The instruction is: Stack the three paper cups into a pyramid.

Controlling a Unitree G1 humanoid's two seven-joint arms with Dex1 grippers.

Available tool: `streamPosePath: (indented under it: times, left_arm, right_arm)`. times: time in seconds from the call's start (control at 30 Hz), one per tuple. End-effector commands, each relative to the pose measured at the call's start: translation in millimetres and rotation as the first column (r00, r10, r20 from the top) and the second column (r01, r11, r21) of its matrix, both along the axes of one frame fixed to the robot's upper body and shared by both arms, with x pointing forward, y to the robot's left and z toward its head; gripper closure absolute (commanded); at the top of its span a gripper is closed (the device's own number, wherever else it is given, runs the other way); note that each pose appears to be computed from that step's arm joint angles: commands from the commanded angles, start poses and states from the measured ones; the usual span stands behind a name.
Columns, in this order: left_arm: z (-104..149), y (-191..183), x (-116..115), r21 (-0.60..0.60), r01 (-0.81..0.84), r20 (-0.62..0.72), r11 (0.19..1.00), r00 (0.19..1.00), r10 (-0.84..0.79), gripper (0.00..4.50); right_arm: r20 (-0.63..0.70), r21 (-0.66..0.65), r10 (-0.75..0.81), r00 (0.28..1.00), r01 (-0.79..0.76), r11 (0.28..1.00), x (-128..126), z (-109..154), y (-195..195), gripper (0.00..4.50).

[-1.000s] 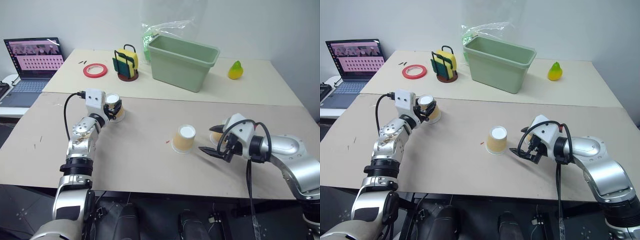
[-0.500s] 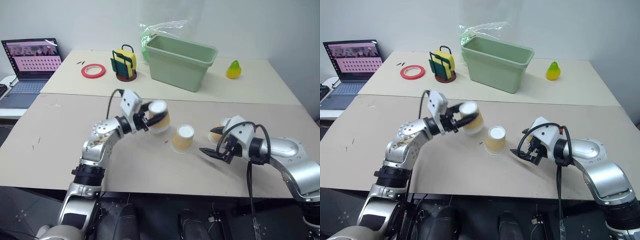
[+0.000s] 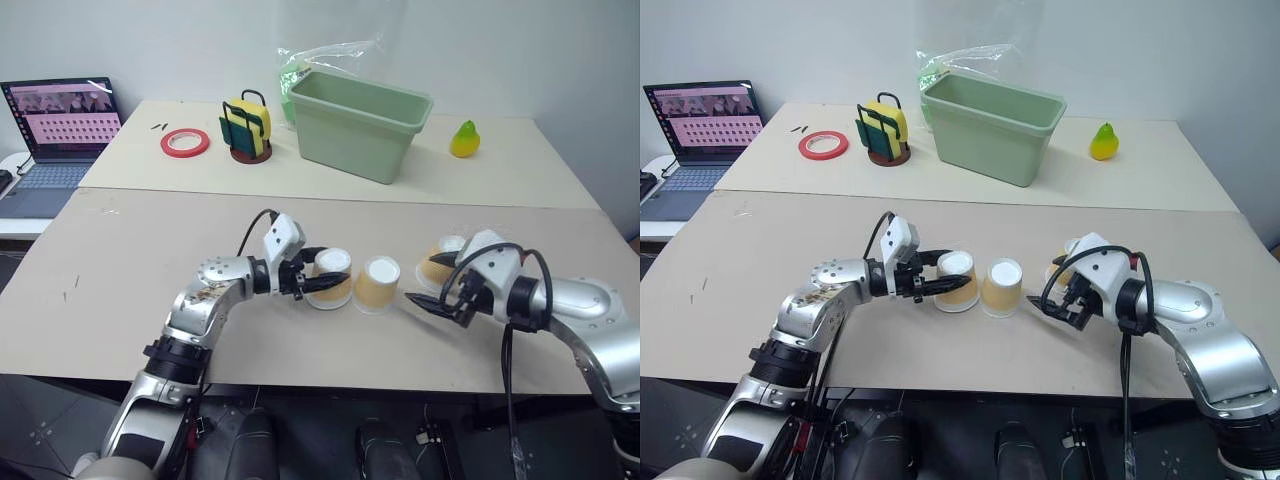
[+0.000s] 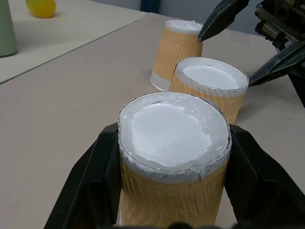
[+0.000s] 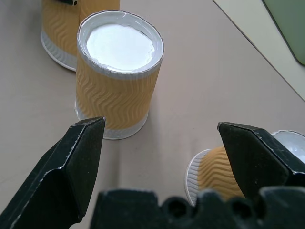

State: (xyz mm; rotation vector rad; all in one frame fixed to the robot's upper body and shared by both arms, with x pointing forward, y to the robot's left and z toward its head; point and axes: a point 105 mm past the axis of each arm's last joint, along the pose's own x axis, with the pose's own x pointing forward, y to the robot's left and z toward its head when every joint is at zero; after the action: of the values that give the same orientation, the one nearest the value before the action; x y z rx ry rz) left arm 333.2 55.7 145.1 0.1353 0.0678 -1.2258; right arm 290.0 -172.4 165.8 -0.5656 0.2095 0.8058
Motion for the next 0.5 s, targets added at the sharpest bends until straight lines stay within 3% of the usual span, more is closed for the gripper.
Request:
streamPosePath:
  times: [0.03,0.1,0.13,0.33,0.5]
  left_arm:
    - [3.2,-4.2,-4.5,0.023,0.043,0.033,0.999,0.999,-0.044,1.0]
    - [3.8,-3.9,-5.2,0.032,0.043,0.05,0.999,0.998,-0.044,0.16]
    - [5.0,-3.7,-5.5,0.032,0.042,0.057,0.999,0.997,-0.044,0.06]
    - [27.2,11.4,-9.0,0.024,0.039,0.105,0.999,0.994,-0.041,0.06]
    - [54.1,33.7,-24.9,0.03,0.065,0.121,0.997,0.99,-0.068,0.06]
  right_arm:
    - [0.057,-0.014,-0.016,0.998,0.017,1.0,-0.3,13.6,-3.7,0.0]
    - [0.056,-0.014,-0.017,0.998,0.018,1.0,-0.2,13.7,-4.1,0.0]
    - [0.056,-0.014,-0.017,0.998,0.018,1.0,-0.2,13.7,-4.1,0.0]
    - [0.053,-0.016,-0.013,0.999,0.014,1.0,0.2,13.5,-4.6,0.0]
    - [0.054,-0.021,-0.009,0.998,0.01,1.0,-2.3,17.8,-8.9,0.0]
